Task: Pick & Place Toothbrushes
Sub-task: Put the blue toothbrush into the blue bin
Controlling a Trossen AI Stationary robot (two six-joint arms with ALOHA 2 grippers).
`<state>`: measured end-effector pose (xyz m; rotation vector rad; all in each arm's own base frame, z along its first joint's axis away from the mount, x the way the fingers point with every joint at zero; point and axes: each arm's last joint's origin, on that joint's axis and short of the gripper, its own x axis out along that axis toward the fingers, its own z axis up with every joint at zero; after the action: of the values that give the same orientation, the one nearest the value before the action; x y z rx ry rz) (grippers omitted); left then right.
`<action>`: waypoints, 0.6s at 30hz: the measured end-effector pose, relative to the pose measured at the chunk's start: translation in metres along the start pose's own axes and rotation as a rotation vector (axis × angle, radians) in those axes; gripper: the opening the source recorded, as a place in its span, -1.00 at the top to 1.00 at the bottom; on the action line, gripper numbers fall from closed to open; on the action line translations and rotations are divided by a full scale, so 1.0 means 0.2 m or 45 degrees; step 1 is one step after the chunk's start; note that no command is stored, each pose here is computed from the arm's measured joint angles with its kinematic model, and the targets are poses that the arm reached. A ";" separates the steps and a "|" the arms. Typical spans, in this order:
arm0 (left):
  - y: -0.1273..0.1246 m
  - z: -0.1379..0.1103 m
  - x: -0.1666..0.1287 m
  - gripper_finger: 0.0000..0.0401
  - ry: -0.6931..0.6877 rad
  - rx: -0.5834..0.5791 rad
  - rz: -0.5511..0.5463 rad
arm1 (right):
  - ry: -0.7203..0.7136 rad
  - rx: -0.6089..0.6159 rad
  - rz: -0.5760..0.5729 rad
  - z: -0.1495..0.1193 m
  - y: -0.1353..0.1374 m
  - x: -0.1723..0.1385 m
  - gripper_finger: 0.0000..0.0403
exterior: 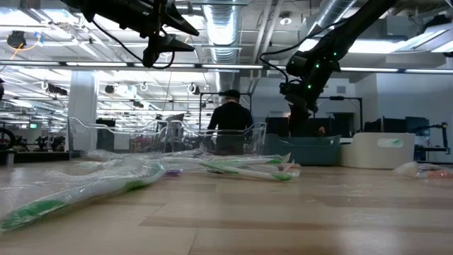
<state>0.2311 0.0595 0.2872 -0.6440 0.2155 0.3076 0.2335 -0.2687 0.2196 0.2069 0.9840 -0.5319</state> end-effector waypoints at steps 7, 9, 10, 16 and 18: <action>0.00 0.00 0.00 0.21 0.000 -0.001 0.000 | -0.023 0.146 0.157 -0.02 -0.04 -0.01 0.99; 0.00 0.00 0.00 0.21 0.000 -0.001 0.000 | -0.018 0.159 0.157 -0.03 -0.05 -0.01 0.99; 0.00 0.00 0.00 0.21 0.000 -0.001 0.000 | -0.014 0.164 0.157 -0.03 -0.05 -0.01 0.99; 0.00 0.00 0.00 0.21 -0.001 0.000 0.000 | 0.034 0.159 0.120 -0.03 0.01 0.09 1.00; 0.00 0.00 0.00 0.21 -0.004 -0.001 0.004 | 0.076 0.142 0.097 -0.04 0.04 0.14 1.00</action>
<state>0.2311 0.0596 0.2873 -0.6439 0.2136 0.3113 0.2450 -0.2677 0.1912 0.3604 1.0010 -0.5132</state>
